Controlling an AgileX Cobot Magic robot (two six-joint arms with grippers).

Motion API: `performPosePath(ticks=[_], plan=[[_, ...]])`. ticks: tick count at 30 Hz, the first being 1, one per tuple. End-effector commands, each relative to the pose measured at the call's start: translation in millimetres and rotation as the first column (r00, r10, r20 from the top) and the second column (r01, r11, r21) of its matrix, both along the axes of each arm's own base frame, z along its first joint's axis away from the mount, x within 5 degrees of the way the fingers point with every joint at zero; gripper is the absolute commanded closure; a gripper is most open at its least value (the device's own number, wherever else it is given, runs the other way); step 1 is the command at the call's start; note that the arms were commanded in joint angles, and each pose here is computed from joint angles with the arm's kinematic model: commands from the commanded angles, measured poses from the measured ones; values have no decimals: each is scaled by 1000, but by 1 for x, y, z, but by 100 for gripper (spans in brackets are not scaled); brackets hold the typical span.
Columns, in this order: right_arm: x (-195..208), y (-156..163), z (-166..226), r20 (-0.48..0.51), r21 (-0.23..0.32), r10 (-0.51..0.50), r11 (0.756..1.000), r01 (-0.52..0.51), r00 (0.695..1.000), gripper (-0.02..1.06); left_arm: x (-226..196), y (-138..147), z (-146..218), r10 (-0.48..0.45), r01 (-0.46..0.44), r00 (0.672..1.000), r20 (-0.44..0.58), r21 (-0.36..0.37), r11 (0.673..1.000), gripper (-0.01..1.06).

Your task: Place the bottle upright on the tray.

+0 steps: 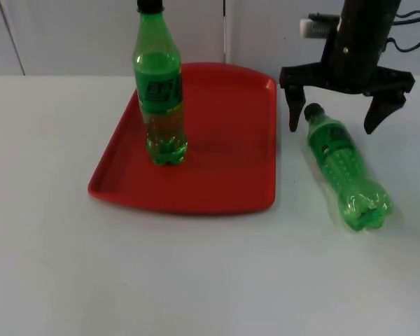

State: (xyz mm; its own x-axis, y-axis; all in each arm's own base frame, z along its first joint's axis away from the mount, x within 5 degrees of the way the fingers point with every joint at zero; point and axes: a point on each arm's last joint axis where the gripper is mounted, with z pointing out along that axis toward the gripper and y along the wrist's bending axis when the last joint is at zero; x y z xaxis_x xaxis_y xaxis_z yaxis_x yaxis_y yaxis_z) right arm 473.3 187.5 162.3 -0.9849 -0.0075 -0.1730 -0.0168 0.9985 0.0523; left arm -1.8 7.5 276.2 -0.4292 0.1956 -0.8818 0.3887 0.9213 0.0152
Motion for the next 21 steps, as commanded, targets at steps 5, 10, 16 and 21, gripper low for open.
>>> performPosePath(ticks=[5,10,16,21], plan=[[2,-3,-13,-7,-63,-18,998,18,1000,3,0,0,-1,-2,2,1000,3,5,1000,0],[3,-3,-38,-50,-85,-28,996,24,998,3,0,0,-1,-2,2,1000,3,5,1000,0],[2,-2,-57,-89,-83,-55,995,47,994,8,0,0,-1,-2,2,1000,3,5,1000,0],[2,-3,-58,-89,-86,-77,994,69,993,27,0,0,-1,-2,2,1000,3,5,1000,0]])
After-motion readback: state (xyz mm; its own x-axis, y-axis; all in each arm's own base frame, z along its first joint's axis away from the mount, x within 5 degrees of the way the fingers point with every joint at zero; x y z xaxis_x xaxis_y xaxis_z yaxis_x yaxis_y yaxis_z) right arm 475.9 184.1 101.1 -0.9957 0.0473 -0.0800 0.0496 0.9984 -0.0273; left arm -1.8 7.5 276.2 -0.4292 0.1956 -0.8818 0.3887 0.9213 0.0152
